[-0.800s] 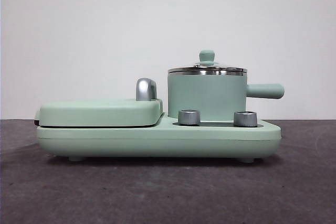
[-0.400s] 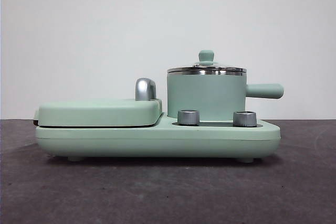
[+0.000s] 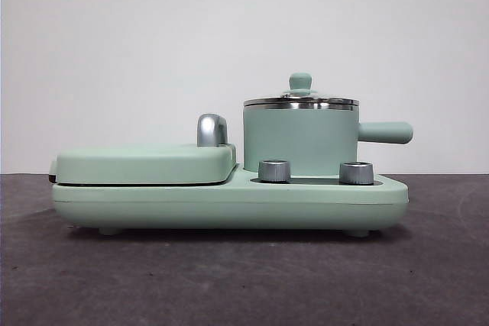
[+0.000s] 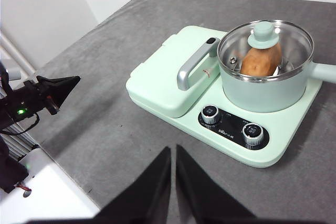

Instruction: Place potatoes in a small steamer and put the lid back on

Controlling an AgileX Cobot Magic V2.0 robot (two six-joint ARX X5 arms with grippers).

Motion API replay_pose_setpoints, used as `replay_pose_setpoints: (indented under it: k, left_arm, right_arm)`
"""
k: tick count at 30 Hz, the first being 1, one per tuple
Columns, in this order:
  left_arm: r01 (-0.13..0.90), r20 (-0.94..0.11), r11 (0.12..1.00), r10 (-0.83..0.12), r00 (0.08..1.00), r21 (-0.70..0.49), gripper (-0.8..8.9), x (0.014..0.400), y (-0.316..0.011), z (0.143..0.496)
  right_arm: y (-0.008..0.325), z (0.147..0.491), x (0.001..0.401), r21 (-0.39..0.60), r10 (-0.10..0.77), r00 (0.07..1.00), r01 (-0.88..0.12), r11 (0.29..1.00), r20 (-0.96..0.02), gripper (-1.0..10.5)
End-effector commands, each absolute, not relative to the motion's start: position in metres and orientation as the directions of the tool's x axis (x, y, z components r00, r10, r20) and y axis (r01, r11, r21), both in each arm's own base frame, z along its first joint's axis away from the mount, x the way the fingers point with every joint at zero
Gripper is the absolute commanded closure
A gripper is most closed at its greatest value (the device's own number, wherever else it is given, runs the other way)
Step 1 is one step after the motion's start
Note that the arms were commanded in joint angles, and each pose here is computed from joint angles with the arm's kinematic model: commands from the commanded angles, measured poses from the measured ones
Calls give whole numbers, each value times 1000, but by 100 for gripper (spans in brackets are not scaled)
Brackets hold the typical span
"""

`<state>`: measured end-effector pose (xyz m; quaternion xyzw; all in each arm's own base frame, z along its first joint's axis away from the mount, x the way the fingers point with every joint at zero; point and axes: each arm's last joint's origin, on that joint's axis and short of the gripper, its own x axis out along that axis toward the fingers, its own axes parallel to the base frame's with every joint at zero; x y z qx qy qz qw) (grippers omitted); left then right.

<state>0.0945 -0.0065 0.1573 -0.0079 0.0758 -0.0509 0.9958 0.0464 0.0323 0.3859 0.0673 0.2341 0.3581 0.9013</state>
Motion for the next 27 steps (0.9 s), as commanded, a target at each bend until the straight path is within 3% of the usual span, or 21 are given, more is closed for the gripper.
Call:
replay_pose_setpoints:
  k: [1,21,27]
  left_arm:
    - [92,-152,994,-99,983,-52,808,96,-6,152]
    - [93,-138,994,-99,985,-52,808,96,-6,153]
    - [93,-138,994,-99,985,-52,808,96,-6,153]
  right_arm:
    - [32,390,46,278,683,637,-626,729,-357,934]
    - [32,390,46,276,684,639,-628,728,-352,934]
    - [21,381,41,207,548,766,-507,836,-336,934]
